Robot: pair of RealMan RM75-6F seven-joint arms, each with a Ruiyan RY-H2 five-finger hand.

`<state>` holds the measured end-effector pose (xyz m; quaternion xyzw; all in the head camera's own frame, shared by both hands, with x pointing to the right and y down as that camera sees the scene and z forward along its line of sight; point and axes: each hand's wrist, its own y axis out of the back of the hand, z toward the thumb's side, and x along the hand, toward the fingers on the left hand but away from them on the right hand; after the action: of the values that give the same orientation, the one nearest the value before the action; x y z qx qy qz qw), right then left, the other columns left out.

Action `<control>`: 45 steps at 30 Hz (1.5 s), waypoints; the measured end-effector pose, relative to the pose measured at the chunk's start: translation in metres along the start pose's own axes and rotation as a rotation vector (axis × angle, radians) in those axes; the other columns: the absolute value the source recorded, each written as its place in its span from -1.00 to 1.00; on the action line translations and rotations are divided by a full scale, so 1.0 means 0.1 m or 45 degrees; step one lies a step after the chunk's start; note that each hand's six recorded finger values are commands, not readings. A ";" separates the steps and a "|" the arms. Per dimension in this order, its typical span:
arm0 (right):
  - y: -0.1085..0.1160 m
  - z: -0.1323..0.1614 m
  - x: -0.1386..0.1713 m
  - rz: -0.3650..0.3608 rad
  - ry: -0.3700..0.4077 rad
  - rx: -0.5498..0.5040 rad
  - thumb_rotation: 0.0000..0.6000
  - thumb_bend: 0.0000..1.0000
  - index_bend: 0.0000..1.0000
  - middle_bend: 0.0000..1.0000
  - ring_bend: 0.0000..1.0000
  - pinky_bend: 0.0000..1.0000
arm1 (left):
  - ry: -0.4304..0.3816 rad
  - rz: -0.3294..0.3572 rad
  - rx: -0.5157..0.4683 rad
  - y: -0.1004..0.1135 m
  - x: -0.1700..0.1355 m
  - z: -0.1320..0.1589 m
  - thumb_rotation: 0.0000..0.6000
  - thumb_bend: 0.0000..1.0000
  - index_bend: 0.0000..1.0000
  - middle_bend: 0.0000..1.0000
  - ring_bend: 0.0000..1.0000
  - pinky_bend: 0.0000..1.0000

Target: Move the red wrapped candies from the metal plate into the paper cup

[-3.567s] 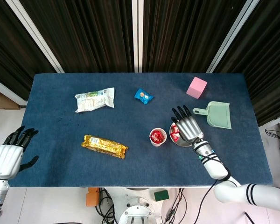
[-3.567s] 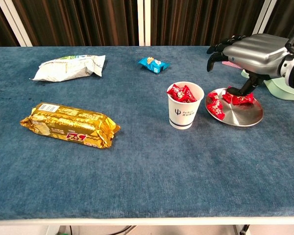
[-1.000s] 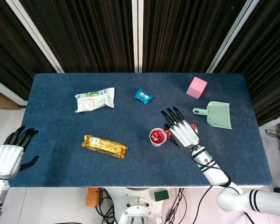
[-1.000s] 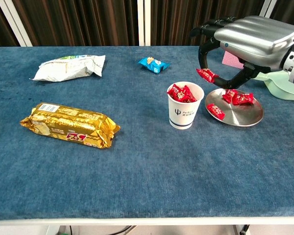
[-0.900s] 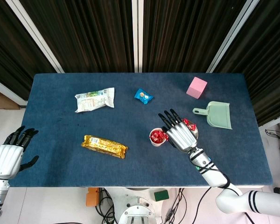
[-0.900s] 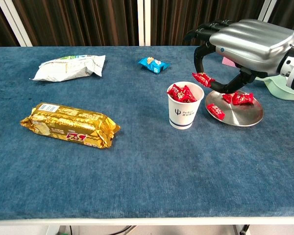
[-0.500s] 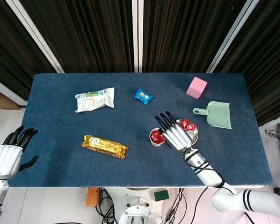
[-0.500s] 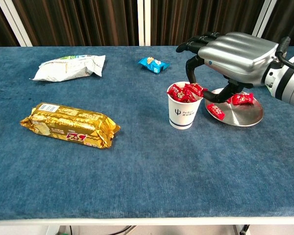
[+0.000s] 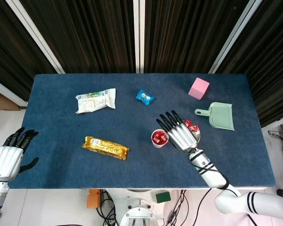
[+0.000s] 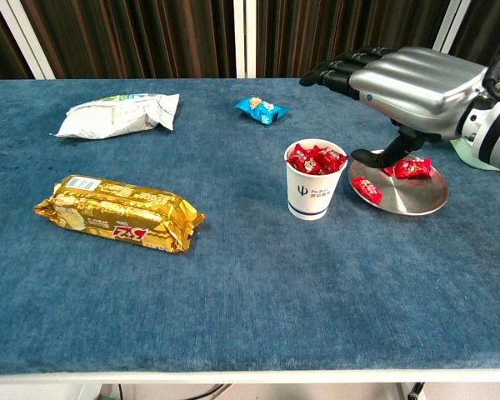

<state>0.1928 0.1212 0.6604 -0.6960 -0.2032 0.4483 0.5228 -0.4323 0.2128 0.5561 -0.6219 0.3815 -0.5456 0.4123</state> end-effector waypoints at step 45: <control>-0.81 -0.92 0.01 0.325 -0.404 0.076 1.00 -0.28 -0.20 -0.95 -1.00 -1.00 | -0.005 -0.013 0.008 -0.03 0.02 0.03 1.00 -0.63 -0.64 -0.69 -0.89 -0.60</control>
<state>0.2852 0.1020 0.7388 -0.6211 -0.1798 0.6207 0.4435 -0.4293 0.2124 0.5594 -0.6236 0.3760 -0.5476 0.4122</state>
